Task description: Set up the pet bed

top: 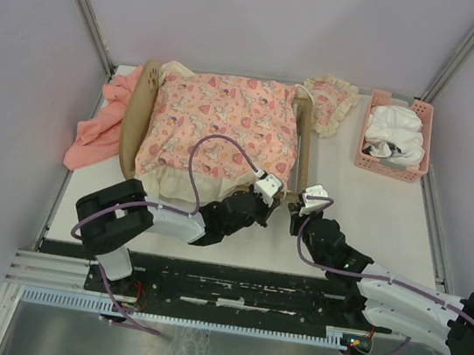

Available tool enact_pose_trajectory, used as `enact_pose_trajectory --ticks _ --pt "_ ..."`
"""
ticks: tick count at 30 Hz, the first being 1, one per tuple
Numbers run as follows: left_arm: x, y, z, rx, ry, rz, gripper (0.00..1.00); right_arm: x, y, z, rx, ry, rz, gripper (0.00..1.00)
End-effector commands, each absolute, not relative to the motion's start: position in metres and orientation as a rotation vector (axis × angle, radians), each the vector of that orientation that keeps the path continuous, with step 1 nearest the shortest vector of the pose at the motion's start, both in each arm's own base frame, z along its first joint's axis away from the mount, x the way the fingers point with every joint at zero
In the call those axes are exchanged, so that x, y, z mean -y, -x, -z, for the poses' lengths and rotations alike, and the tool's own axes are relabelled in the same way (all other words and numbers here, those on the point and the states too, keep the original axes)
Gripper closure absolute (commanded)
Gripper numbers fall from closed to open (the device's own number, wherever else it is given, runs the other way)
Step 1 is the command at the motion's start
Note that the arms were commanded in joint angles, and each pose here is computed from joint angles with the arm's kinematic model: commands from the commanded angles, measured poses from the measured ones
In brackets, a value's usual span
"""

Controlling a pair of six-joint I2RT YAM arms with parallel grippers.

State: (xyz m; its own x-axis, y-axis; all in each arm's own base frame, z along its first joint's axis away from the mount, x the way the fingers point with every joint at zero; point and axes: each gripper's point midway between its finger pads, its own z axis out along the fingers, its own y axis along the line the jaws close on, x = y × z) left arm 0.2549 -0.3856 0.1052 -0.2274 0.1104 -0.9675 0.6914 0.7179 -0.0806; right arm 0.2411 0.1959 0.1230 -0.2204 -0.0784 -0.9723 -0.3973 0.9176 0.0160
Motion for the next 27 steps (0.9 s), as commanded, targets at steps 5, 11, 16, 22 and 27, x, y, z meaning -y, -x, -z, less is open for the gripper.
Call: enact_pose_trajectory --ticks 5,11,16,22,27 --pt "0.396 -0.246 -0.156 -1.595 -0.610 0.754 0.97 -0.197 -0.250 -0.162 -1.648 0.454 -0.260 0.98" --pt "0.395 -0.237 -0.155 -1.597 -0.627 0.802 0.97 -0.205 -0.247 -0.167 -1.587 0.558 -0.305 0.98" --pt "0.398 -0.233 -0.157 -1.590 -0.638 0.835 0.97 -0.217 -0.247 -0.173 -1.544 0.656 -0.335 0.98" --pt "0.395 -0.232 -0.160 -1.578 -0.631 0.838 0.97 -0.216 -0.255 -0.172 -1.545 0.665 -0.318 0.98" --pt "0.396 -0.230 -0.161 -1.568 -0.646 0.845 0.97 -0.217 -0.259 -0.169 -1.525 0.673 -0.330 0.98"
